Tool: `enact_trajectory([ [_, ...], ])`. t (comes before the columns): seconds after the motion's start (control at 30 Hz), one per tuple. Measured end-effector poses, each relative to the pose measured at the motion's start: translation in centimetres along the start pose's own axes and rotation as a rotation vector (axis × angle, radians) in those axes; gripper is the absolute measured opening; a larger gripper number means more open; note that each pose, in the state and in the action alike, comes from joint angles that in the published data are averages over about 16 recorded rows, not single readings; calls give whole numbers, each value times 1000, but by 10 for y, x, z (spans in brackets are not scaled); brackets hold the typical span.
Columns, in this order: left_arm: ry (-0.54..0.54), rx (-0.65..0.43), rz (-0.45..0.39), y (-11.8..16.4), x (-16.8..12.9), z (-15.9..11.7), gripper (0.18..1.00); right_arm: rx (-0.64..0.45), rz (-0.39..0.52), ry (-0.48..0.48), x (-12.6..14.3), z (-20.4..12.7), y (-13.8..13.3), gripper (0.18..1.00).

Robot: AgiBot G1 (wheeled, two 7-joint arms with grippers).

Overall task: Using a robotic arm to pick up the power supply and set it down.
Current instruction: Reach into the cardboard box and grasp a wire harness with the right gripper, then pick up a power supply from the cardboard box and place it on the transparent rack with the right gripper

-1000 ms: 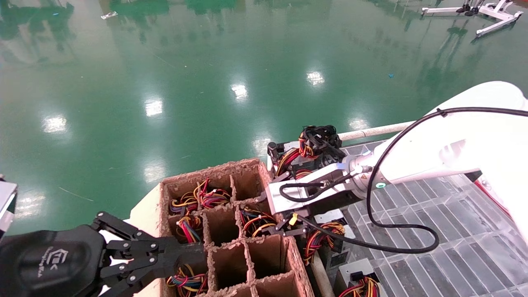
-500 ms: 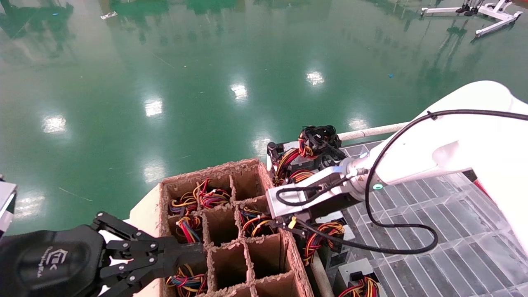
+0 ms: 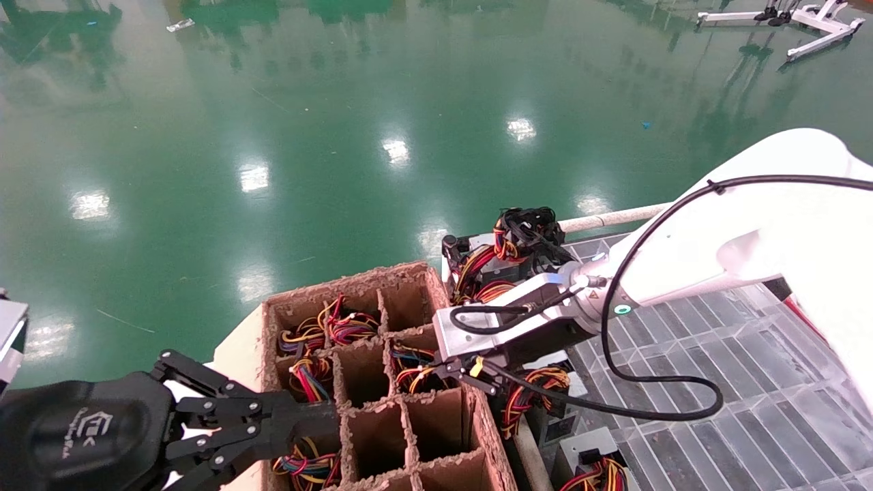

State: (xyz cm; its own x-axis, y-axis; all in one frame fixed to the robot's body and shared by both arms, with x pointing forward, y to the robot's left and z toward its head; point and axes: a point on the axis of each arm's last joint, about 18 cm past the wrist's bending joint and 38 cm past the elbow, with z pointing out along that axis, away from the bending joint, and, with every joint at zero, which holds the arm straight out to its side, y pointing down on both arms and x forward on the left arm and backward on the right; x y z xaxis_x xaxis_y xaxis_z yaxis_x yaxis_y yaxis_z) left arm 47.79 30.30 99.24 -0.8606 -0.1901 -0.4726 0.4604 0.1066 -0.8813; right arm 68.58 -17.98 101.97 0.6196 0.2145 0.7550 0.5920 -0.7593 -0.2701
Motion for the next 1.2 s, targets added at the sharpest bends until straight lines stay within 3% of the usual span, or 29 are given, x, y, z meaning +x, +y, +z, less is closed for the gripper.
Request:
enact_trajectory([
  [0.43, 0, 0, 0, 0, 0, 0, 240, 66, 66, 49, 17, -38, -12, 195],
  [0.63, 0, 0, 0, 0, 0, 0, 310, 99, 87, 84, 27, -63, -18, 194],
  [1.2, 0, 0, 0, 0, 0, 0, 678, 200, 130, 200, 47, -114, -31, 193],
])
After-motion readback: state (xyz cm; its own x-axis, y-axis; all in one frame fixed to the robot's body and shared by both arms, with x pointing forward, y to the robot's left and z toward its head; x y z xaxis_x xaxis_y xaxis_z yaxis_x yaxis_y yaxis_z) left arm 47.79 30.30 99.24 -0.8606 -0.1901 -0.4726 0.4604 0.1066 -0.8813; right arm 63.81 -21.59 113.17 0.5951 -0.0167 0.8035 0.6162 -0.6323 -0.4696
